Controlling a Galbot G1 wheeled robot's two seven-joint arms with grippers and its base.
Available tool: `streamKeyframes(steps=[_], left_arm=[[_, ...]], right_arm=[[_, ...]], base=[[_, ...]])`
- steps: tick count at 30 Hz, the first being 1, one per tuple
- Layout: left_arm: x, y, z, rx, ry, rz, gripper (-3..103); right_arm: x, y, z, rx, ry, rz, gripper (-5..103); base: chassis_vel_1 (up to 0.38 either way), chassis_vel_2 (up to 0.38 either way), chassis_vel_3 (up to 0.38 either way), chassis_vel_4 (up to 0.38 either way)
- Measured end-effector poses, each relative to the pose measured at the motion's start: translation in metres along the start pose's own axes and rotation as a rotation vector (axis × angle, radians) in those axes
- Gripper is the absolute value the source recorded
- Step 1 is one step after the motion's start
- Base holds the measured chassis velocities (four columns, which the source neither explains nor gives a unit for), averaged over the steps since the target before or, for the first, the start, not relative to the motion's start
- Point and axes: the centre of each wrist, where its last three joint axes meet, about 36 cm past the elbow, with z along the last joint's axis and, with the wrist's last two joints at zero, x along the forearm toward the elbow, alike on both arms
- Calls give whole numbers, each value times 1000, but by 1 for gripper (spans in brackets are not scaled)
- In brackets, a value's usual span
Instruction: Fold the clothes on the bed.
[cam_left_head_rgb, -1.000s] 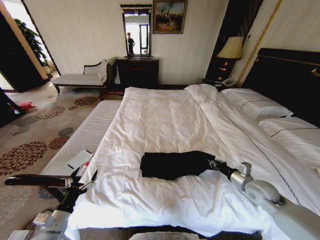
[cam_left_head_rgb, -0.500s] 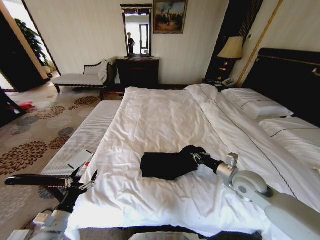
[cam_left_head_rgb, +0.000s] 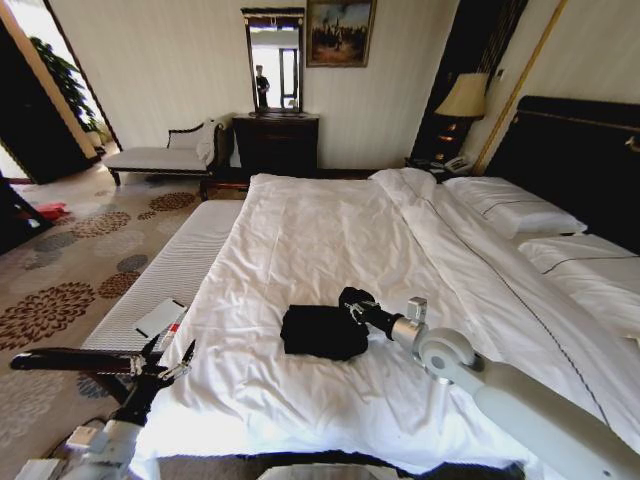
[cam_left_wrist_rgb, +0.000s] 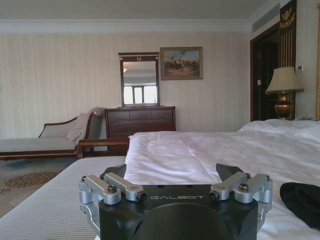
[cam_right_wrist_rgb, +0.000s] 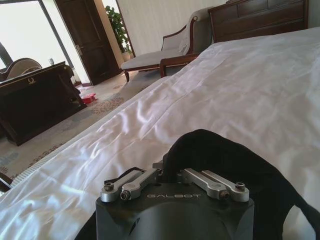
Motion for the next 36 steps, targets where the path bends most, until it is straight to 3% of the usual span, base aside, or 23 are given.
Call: streamKeyframes(steps=[15,24,36], left_arm=[[0,0,0,0,0,0,100],[0,0,0,0,0,0,100],[0,0,0,0,0,0,100]], right_arm=[[-37,21,30,-3,46,-38,4],[-43,32,52,5,70,-70,4],[-32,45,44,40,51,-137,4]], base=[[0,0,0,0],[0,0,0,0],[0,0,0,0]])
